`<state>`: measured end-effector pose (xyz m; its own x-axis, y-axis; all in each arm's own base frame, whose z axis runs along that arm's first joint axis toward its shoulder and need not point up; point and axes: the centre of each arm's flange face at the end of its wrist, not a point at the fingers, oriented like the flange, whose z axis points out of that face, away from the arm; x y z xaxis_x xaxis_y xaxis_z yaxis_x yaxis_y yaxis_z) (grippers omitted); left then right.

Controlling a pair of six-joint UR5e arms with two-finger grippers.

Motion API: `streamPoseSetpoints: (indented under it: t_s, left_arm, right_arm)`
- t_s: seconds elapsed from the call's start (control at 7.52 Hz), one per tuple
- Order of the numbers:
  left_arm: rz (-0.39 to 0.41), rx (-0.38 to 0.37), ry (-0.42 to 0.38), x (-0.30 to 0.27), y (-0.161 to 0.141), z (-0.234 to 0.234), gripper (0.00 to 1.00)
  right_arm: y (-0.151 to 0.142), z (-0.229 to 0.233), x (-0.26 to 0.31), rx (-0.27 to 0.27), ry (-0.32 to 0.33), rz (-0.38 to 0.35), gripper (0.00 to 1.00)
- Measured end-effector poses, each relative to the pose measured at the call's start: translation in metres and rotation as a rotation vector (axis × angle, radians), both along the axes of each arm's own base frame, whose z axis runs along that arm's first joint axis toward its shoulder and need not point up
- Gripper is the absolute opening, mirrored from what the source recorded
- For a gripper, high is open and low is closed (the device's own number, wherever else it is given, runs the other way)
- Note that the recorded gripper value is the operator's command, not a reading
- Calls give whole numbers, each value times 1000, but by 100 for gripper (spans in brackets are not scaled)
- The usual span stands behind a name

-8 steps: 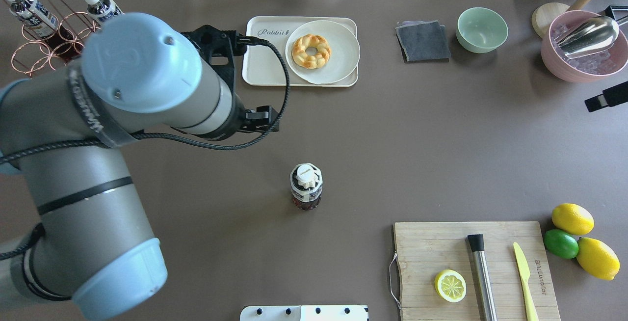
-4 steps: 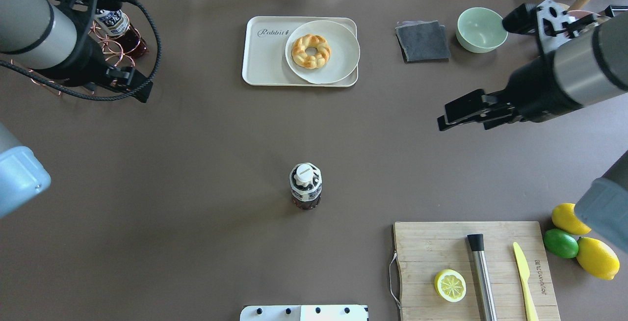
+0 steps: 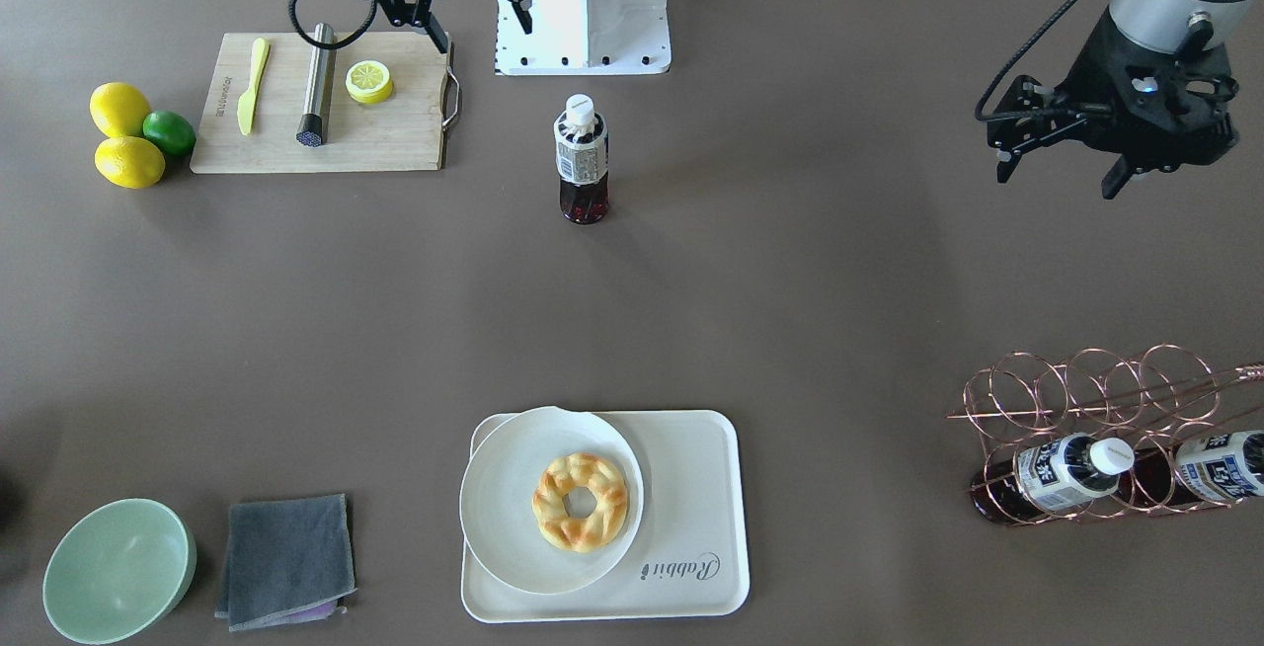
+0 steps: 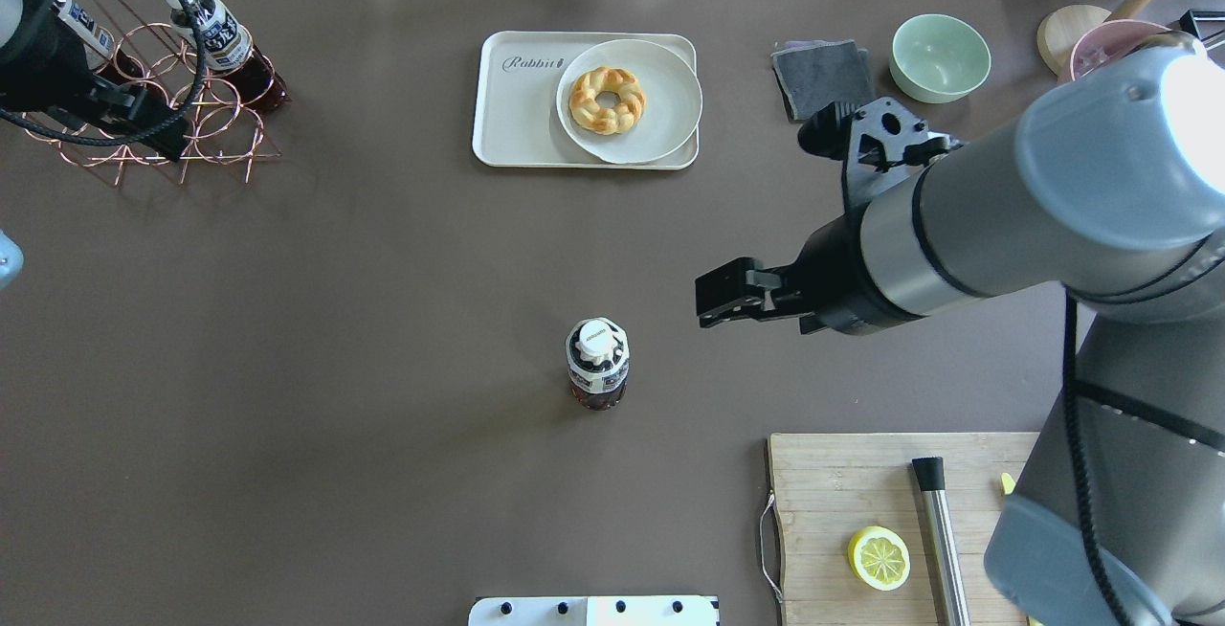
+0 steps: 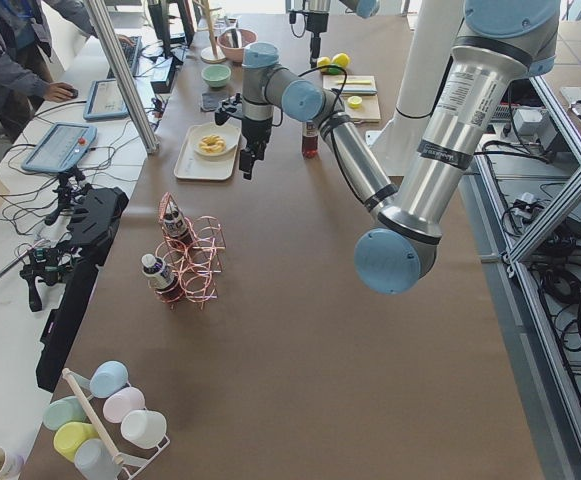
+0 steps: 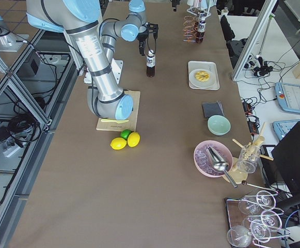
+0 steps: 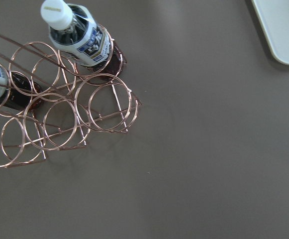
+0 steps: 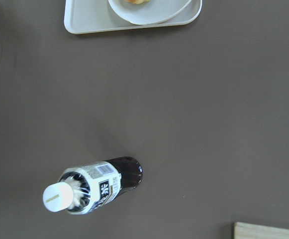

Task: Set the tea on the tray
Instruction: 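Withdraw the left gripper toward the rack while the right gripper reaches toward the bottle, then grasp the standing tea bottle by its cap with the right gripper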

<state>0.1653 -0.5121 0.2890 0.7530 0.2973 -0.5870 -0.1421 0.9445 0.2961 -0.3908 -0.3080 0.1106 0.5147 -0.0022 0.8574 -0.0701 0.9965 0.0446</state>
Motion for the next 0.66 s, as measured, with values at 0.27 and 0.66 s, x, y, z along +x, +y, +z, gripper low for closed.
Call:
streamPoseSetpoints:
  t_s: [0.27,0.66]
  left_arm:
    - [12,22,-6,-19,-13,30,96]
    - [23,37,19,-23,-10,48,97]
  right_arm:
    - [30,-24,-61,18,88,11,89]
    - [16,-32,-102,40,132,54,83]
